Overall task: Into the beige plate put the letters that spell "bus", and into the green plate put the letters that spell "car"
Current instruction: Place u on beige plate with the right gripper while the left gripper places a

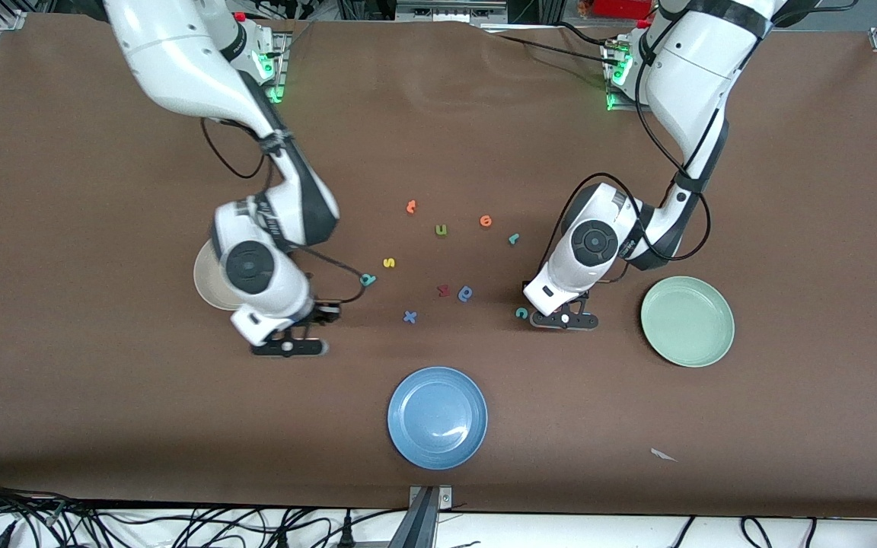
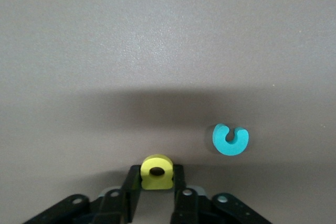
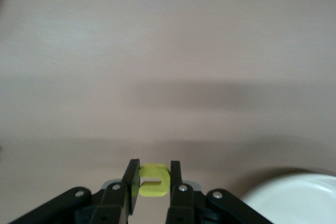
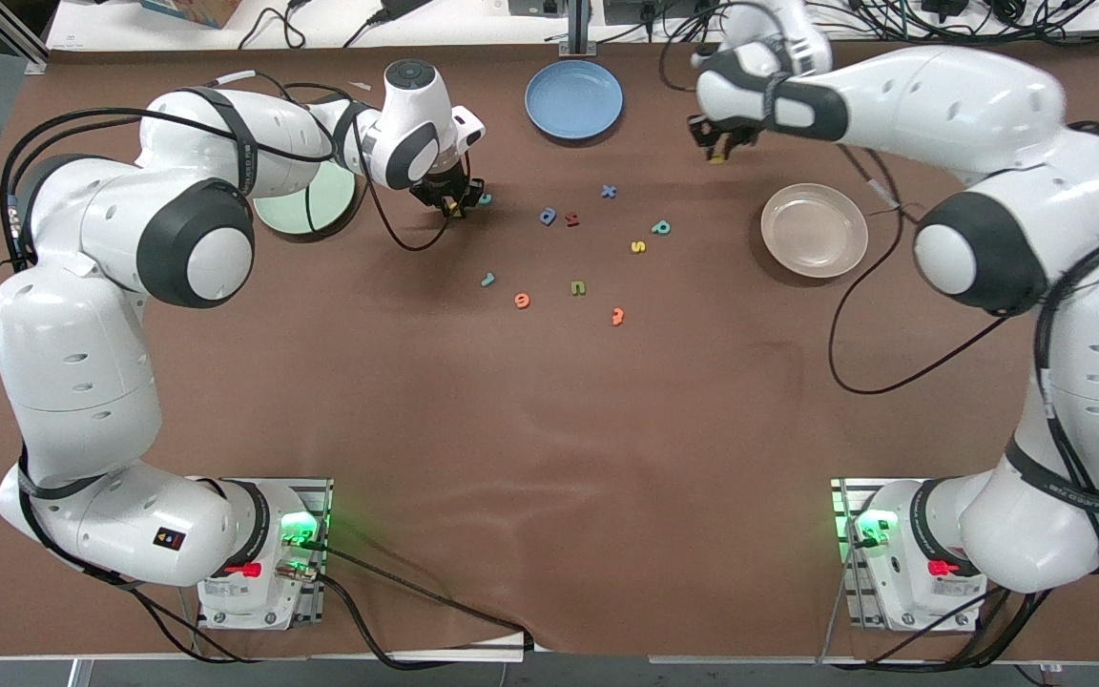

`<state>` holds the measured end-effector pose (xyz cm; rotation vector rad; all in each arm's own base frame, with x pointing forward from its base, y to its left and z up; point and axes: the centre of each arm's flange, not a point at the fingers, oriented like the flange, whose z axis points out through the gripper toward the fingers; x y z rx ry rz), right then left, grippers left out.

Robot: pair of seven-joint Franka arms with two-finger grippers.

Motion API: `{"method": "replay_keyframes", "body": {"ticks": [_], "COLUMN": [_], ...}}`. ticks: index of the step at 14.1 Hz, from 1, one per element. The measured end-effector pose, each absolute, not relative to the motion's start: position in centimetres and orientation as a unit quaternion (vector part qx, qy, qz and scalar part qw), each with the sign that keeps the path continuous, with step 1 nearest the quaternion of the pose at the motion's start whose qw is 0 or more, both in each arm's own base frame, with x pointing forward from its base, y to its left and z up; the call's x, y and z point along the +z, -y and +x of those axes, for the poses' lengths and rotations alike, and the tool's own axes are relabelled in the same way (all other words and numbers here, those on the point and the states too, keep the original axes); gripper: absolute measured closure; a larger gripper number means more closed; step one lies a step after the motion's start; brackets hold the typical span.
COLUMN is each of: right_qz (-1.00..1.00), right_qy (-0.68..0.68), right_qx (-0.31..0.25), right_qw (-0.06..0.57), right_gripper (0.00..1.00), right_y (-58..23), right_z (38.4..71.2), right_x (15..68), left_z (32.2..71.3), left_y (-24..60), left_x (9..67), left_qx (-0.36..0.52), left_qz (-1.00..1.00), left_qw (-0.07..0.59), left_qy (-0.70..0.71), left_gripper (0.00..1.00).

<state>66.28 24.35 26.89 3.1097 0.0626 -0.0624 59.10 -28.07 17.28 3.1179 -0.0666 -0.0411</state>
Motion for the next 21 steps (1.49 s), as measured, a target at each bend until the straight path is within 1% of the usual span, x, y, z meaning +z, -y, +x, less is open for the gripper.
{"method": "replay_keyframes", "body": {"ticks": [2, 4, 7, 9, 10, 11, 14, 17, 18, 21], "right_qz": [0.999, 0.997, 0.998, 0.998, 0.998, 0.997, 0.998, 0.999, 0.997, 0.985], "right_qy": [-0.03, -0.044, -0.044, -0.044, -0.044, -0.045, -0.033, 0.033, 0.066, 0.171], "right_qx": [-0.038, -0.048, -0.035, -0.036, -0.039, -0.041, -0.036, -0.019, -0.018, -0.022], "right_qw": [0.022, 0.032, 0.034, 0.035, 0.036, 0.037, 0.036, 0.032, 0.03, 0.022], "right_gripper": [0.73, 0.73, 0.73, 0.73, 0.73, 0.68, 0.37, 0.06, 0.0, 0.0], "right_y": [-19.8, -15.5, -11.1, -10.4, -10.3, -10.2, -10.3, -11.6, -12.8, -18.2], "right_z": [65.0, 62.9, 58.8, 56.4, 55.8, 55.5, 55.8, 56.8, 57.3, 58.8], "right_x": [27.6, 26.9, 23.1, 20.3, 19.6, 19.3, 19.7, 21.4, 22.3, 26.0], "left_z": [59.1, 59.1, 59.1, 59.5, 59.9, 60.5, 62.2, 63.3, 63.5, 63.7], "left_y": [28.1, 28.1, 28.1, 27.8, 27.3, 26.5, 21.5, 14.4, 12.0, 5.8], "left_x": [17.3, 17.3, 17.3, 17.6, 17.9, 18.6, 22.2, 24.7, 24.7, 23.4], "left_qx": [-0.013, -0.013, -0.013, -0.008, -0.006, -0.008, -0.038, -0.065, -0.071, -0.084], "left_qz": [1.0, 1.0, 1.0, 1.0, 1.0, 1.0, 0.998, 0.994, 0.993, 0.988], "left_qw": [0.011, 0.011, 0.012, 0.013, 0.013, 0.01, -0.008, -0.014, -0.012, -0.03], "left_qy": [0.021, 0.021, 0.021, 0.02, 0.019, 0.018, 0.046, 0.084, 0.093, 0.129], "left_gripper": [0.72, 0.72, 0.72, 0.72, 0.72, 0.72, 0.72, 0.72, 0.72, 0.72]}}
